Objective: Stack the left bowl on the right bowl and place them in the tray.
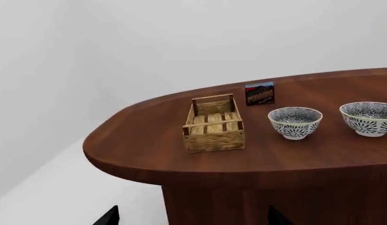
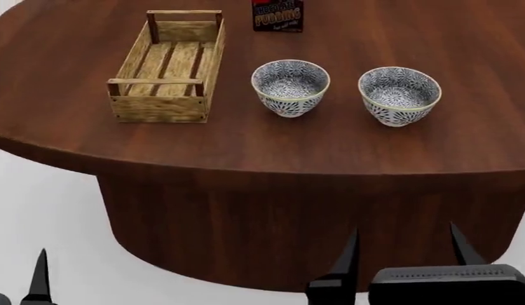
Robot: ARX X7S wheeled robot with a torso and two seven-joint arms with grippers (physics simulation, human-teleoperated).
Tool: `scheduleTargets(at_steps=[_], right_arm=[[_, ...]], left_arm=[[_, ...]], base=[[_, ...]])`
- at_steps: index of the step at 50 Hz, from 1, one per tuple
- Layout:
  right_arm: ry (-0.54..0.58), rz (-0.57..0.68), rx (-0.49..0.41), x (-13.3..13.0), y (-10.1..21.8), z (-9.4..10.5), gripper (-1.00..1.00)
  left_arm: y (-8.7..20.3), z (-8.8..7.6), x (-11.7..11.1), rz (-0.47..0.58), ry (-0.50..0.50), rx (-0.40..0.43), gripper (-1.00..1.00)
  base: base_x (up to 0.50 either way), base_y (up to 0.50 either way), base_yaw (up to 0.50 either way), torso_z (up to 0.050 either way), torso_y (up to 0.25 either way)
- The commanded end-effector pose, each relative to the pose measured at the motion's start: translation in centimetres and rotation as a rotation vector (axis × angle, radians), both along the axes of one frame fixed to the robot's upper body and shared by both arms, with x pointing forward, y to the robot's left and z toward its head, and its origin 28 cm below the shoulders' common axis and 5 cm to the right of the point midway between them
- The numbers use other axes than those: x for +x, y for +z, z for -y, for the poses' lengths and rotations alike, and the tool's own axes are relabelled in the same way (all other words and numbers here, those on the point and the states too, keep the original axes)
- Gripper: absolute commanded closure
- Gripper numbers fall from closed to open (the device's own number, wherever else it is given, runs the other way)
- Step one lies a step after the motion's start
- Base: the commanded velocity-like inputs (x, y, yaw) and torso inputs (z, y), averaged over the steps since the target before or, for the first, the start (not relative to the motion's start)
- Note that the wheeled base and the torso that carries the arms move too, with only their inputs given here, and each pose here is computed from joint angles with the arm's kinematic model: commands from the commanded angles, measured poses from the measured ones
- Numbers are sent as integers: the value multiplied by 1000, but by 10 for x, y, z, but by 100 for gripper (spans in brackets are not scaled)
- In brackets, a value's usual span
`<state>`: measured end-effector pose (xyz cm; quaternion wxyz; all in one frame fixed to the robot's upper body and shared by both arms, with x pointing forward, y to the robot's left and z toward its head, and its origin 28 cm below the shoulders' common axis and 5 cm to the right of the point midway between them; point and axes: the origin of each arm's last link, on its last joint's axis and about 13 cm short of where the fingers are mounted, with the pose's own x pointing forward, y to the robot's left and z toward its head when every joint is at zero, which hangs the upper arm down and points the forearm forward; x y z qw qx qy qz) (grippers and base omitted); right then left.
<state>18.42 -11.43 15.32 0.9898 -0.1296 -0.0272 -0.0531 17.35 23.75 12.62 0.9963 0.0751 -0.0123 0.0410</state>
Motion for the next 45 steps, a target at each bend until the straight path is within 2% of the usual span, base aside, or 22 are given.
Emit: scheduleTargets(at_steps=[1,5,6,8,9,14,35,43,45], right_arm=[[13,-6,23,1,-4,-1,-100],[27,23,71,1,-3,0,-100],[-29,-12,25,2,-5,0,-100],[9,-1,71,2,-4,0,-100],[-9,1,43,2,-4,0,-100],[23,11,64,1,-3,-2,-100],[13,-27,42,7,-3,-2,-100],[-1,-51,7,10,-6,-3,-100],[7,-55,35,9,-7,-2,-100]], left_arm=[[-2,0,-2,-2,1,2,-100],[-4,0,-3,-3,0,2,-100],[-4,0,-3,-2,1,2,-100],[-4,-1,-3,-3,2,1,-100],[-4,-1,-3,-4,2,0,-100],[-5,-1,-4,-2,1,1,-100],[-3,1,-3,-3,-4,-3,-100],[-1,2,-2,0,-6,-2,-100],[-1,2,-2,1,-6,-1,-100]], base=[[0,500,0,0,0],[0,272,0,0,0],[0,-4,0,0,0],[0,-1,0,0,0],[0,0,0,0,0],[0,0,0,0,0],[496,0,0,0,0],[500,267,0,0,0],[496,404,0,0,0]])
